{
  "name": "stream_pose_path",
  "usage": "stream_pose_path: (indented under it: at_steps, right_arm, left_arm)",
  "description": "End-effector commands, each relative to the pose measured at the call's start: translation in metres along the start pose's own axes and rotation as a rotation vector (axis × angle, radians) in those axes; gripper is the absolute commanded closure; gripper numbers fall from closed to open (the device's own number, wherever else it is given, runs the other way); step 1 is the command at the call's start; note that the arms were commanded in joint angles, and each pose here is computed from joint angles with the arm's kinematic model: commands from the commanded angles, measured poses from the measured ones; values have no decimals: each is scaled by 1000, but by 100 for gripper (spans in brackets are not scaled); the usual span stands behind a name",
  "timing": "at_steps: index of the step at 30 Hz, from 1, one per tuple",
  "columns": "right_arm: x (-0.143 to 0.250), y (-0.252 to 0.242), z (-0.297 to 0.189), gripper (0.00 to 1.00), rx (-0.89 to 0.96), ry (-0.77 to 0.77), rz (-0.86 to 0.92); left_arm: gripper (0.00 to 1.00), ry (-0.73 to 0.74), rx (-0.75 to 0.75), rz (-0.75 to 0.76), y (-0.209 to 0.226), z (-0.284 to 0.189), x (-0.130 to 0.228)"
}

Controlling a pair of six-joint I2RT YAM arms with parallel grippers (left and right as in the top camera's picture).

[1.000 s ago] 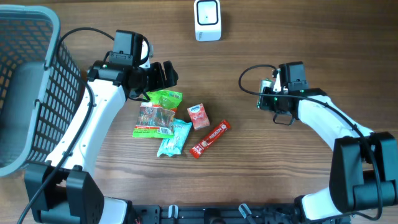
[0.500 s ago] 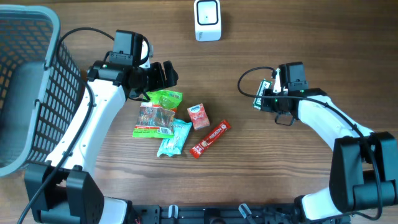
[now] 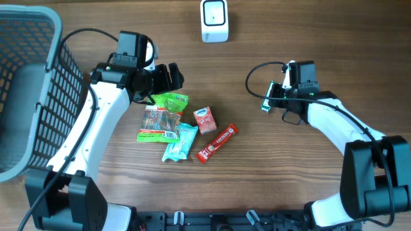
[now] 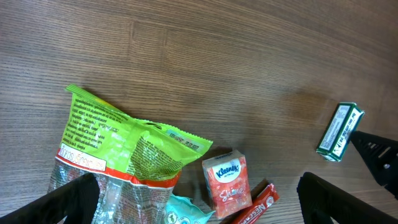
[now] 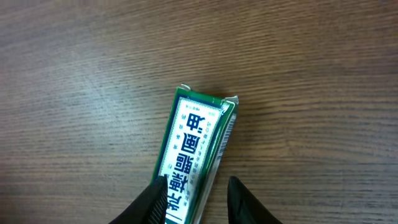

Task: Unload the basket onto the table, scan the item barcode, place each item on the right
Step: 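Carry the held box up and back toward the white scanner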

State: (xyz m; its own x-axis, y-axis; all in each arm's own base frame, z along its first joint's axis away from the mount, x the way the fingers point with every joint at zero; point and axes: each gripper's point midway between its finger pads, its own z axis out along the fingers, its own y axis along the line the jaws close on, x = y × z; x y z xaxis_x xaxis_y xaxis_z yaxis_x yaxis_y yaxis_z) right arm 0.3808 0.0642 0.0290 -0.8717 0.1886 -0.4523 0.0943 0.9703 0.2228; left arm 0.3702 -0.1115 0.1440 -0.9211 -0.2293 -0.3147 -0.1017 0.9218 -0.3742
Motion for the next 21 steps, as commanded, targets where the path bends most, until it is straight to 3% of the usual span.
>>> stream_pose_path:
  at_steps: [1, 9, 11, 12, 13, 21]
  right_arm:
    - [7, -2, 4, 68, 0, 22, 110]
    - [31, -10, 30, 69, 23, 110, 166]
    - [35, -6, 37, 78, -3, 126, 163]
    - [32, -5, 36, 90, -6, 117, 159]
    - [27, -4, 32, 96, -12, 101, 155]
    - [-29, 0, -53, 96, 29, -145, -45]
  left_arm:
    - [0, -19, 3, 17, -1, -5, -3]
    - [0, -19, 3, 17, -1, -5, -3]
    - [0, -19, 3, 17, -1, -5, -3]
    - [0, -19, 3, 17, -1, -5, -3]
    - [0, -19, 3, 17, -1, -5, -3]
    - [0, -19, 3, 17, -1, -5, -3]
